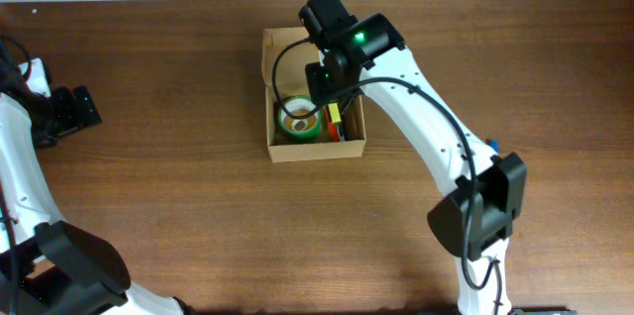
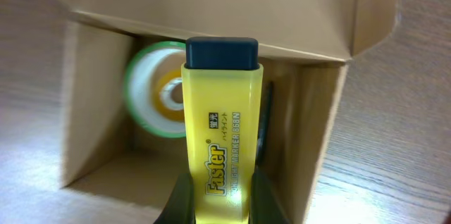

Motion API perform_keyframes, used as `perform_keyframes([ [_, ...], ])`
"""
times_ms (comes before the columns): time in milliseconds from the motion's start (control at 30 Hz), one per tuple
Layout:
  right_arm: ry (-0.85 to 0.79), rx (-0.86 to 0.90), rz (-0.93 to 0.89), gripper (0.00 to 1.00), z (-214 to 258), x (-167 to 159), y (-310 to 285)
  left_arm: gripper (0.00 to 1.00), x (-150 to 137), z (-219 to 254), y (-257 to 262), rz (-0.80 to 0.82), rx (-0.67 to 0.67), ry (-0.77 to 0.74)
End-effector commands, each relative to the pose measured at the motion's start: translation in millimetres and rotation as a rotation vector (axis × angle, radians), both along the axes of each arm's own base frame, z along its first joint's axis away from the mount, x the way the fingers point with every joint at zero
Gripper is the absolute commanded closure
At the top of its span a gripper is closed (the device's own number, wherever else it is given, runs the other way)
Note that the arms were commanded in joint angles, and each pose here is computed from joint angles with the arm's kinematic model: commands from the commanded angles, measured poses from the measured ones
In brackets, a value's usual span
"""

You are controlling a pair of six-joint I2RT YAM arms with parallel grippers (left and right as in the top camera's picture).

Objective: Pack container
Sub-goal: 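Lower the highlighter into the box beside the stapler and release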

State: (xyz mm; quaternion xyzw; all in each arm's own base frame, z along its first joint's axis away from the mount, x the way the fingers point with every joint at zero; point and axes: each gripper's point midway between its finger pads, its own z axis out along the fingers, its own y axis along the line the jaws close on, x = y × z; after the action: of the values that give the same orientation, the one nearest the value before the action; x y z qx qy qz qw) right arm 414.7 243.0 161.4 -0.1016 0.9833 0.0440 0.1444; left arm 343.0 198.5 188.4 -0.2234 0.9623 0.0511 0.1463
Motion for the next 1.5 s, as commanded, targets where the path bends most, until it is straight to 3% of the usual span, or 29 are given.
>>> perform_keyframes([
  [0, -0.009, -0.094, -0.041, 0.96, -16.6, 9.0, -15.1, 0.00, 0.3, -4.3, 0.4, -0.017, -0.007, 0.009],
  [567, 0.150, -0.174, -0.113, 0.96, -82.2, -6.4, -44.4, 0.00, 0.3, -4.3, 0.5, -0.017, -0.006, 0.009],
  [1467, 0.200, -0.131, -0.168, 0.96, -123.1, -18.3, -41.0, 0.00, 0.3, -4.3, 0.4, -0.017, -0.007, 0.009],
])
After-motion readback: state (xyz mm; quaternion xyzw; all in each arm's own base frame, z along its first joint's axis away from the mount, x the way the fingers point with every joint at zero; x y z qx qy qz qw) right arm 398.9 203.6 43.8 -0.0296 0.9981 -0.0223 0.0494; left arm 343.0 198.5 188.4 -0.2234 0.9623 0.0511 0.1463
